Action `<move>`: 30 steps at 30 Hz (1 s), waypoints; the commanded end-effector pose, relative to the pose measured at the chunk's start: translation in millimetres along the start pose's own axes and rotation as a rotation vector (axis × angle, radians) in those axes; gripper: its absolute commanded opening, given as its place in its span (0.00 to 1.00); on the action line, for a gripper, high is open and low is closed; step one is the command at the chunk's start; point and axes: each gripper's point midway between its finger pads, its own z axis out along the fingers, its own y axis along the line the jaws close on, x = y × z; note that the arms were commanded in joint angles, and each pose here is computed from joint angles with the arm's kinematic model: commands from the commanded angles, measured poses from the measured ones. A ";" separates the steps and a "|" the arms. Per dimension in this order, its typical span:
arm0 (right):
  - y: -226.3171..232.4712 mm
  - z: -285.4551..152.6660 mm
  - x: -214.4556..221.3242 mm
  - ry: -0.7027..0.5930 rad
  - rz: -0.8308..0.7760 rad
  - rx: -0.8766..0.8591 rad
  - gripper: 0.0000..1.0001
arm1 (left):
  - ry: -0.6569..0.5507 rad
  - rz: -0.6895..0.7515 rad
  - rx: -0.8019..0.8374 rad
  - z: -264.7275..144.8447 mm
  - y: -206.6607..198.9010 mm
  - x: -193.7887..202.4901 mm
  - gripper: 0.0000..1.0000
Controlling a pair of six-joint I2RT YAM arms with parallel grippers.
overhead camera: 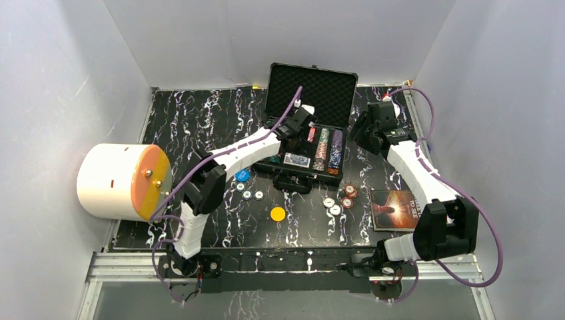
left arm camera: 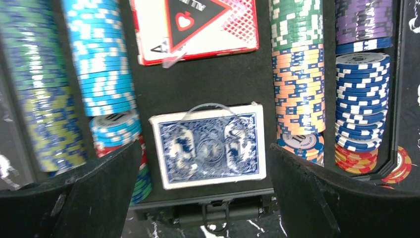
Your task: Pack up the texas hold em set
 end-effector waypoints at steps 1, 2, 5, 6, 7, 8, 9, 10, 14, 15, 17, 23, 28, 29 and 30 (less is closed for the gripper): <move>6.9 -8.1 -9.7 -0.035 0.009 -0.036 0.70 | -0.150 -0.016 -0.058 -66.4 32.1 -44.6 0.98; 7.3 -7.8 -9.5 -0.033 0.009 -0.038 0.70 | -0.140 -0.011 -0.081 -69.2 42.0 -36.8 0.98; 9.4 -6.2 -9.2 -0.029 0.011 -0.045 0.70 | -0.100 -0.058 -0.155 -79.2 76.9 -14.3 0.98; 10.3 -5.9 -9.0 -0.026 0.013 -0.049 0.70 | -0.070 -0.089 -0.171 -80.7 89.7 -3.1 0.98; 10.7 -5.2 -8.7 -0.023 0.014 -0.050 0.70 | -0.042 -0.122 -0.184 -82.6 101.3 8.4 0.98; 10.9 -4.8 -9.0 -0.024 0.015 -0.051 0.70 | -0.012 -0.155 -0.200 -84.2 113.0 20.7 0.98; 11.7 -4.1 -8.9 -0.022 0.015 -0.053 0.70 | 0.015 -0.190 -0.213 -86.7 123.8 32.4 0.98; 12.2 -3.8 -8.7 -0.019 0.014 -0.054 0.70 | 0.034 -0.231 -0.218 -91.2 132.7 42.0 0.97; 12.5 -2.2 -7.1 -0.012 0.019 -0.055 0.70 | 0.080 -0.301 -0.203 -96.8 147.9 70.4 0.96; 12.3 -1.5 -6.2 -0.009 0.019 -0.055 0.70 | 0.087 -0.311 -0.203 -96.9 150.3 75.4 0.96; 12.8 -1.0 -5.3 -0.006 0.019 -0.058 0.70 | 0.113 -0.330 -0.210 -94.1 157.5 91.0 0.97; 11.9 -0.5 -1.4 0.002 0.021 -0.063 0.70 | 0.180 -0.365 -0.159 -79.0 156.4 126.8 0.98; 13.4 1.8 2.1 0.018 0.022 -0.073 0.70 | 0.170 -0.361 -0.106 -70.8 150.1 134.9 0.96; 14.2 2.1 1.4 0.017 0.022 -0.074 0.70 | 0.169 -0.356 -0.102 -68.6 149.9 136.2 0.95; 14.5 2.5 1.6 0.018 0.021 -0.075 0.70 | 0.169 -0.348 -0.096 -66.6 149.1 137.4 0.94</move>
